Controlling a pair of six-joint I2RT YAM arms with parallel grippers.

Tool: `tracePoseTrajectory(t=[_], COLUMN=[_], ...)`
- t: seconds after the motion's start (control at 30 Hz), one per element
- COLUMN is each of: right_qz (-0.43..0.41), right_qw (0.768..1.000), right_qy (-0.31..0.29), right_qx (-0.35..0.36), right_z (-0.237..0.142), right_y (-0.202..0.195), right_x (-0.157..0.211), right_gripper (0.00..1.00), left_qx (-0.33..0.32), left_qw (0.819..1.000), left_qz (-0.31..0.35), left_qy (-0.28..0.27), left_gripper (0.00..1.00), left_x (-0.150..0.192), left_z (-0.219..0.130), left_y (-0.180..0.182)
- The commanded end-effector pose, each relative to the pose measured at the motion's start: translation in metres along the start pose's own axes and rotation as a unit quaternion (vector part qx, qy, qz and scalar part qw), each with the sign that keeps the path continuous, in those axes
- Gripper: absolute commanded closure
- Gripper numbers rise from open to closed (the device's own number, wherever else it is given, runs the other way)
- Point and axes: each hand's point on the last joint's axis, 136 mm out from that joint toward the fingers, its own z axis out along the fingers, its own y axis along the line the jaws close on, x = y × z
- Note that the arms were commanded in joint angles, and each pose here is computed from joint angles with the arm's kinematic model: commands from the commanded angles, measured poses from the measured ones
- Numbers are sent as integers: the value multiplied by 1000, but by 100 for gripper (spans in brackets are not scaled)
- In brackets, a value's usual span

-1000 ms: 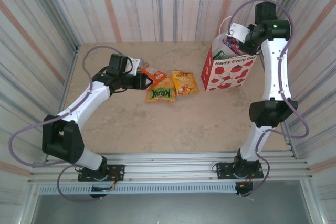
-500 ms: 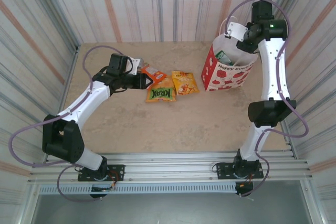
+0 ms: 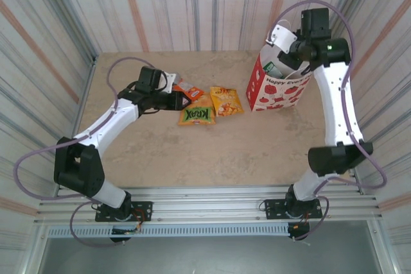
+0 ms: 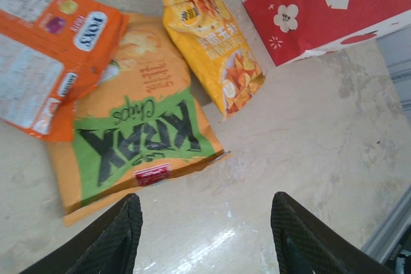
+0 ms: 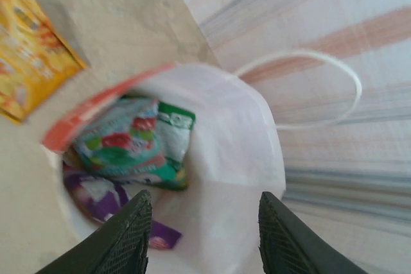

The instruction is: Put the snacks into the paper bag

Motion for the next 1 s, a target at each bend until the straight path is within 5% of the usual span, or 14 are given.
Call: tracePoseTrajectory(t=[0.0, 0.3, 0.6, 0.73, 0.97], right_qz=[51, 159, 379, 405, 408], right_qw=[997, 978, 898, 875, 869], right_qy=[-61, -119, -168, -183, -174], right_qx=[23, -57, -150, -193, -220], right_z=[-20, -20, -8, -8, -1], right_y=[13, 108, 160, 184, 215], right_x=[-29, -50, -53, -57, -59], right_gripper=[51, 47, 49, 50, 51], left_qx=[29, 55, 40, 39, 22], left_qw=[999, 997, 998, 998, 997], left_qz=[-17, -52, -40, -42, -37], left_qy=[7, 20, 25, 36, 62], left_gripper=[43, 44, 45, 45, 45], left_x=[-4, -14, -51, -62, -59], left_z=[9, 47, 96, 126, 176], left_y=[-16, -17, -5, 4, 30])
